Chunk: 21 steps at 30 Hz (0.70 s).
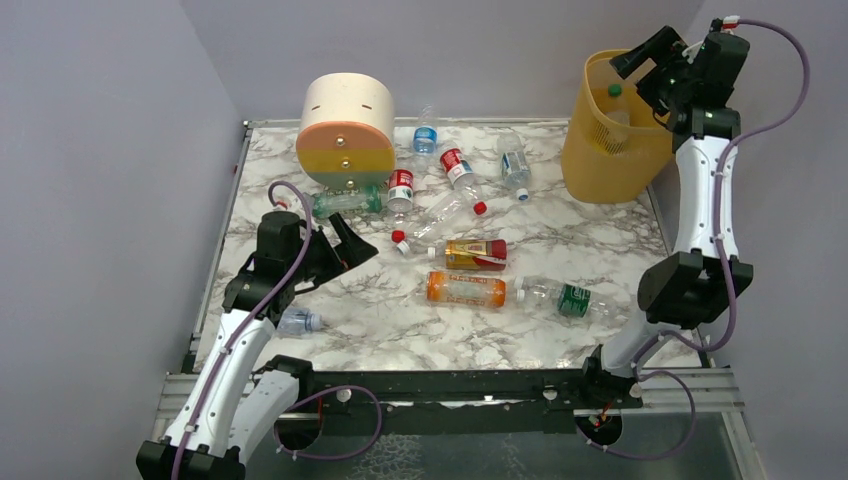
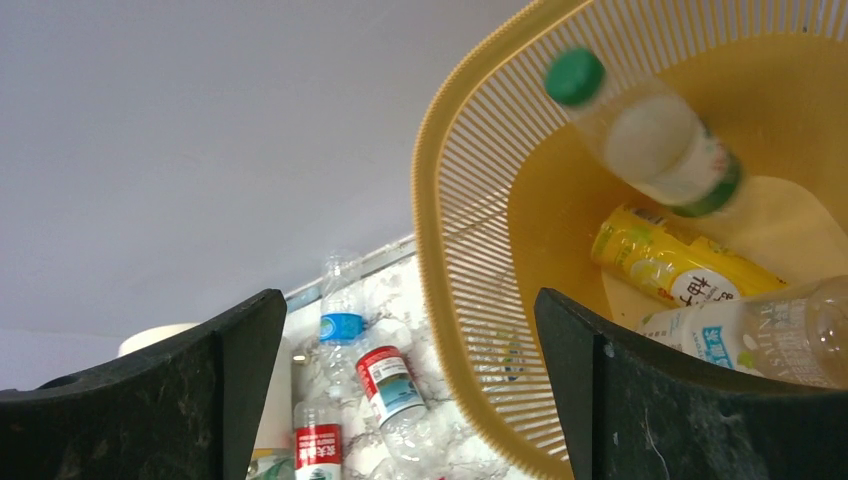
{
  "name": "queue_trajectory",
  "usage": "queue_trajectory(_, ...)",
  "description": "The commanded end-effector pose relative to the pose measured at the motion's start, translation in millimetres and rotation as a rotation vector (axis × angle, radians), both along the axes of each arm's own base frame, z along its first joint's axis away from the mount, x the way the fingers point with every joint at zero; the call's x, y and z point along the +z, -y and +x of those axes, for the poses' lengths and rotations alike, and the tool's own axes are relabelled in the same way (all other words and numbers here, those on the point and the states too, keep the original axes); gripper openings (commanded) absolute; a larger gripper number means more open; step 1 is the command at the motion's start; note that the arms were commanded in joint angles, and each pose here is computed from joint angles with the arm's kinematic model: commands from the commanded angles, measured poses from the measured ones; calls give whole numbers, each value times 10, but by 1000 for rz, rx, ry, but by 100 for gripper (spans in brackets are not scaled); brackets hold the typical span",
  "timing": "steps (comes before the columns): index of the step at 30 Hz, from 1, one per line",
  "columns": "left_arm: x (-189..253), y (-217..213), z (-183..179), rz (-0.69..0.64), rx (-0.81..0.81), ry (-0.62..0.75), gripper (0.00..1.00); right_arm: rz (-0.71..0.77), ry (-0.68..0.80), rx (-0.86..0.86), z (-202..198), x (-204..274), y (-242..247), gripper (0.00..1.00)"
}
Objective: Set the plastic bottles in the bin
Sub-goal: Place the plastic bottle in the trash bin, then pick up the plastic bottle at the center of the board.
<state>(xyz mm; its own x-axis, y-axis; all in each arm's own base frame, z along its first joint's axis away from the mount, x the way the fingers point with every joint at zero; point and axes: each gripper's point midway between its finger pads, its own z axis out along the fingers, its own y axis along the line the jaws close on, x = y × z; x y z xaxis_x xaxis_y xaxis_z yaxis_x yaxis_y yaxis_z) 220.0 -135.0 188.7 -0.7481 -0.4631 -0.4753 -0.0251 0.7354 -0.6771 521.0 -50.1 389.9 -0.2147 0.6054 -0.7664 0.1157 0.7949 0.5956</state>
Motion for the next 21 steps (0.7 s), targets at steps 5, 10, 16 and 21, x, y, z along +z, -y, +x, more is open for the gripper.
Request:
queue_trajectory(5, 201, 7, 2, -7, -3, 39, 99, 45, 116, 210, -536, 395, -541, 100)
queue_trajectory(10, 167, 10, -27, -18, 7, 5, 99, 26, 118, 379, -807, 286, -1256, 99)
queue_trajectory(16, 290, -262, -68, 87, 143, -58, 99, -32, 59, 652, -1173, -46, -2470, 100)
queue_trajectory(21, 272, -604, -192, 218, 310, -182, 99, -62, -18, 764, -1372, -447, -2873, 100)
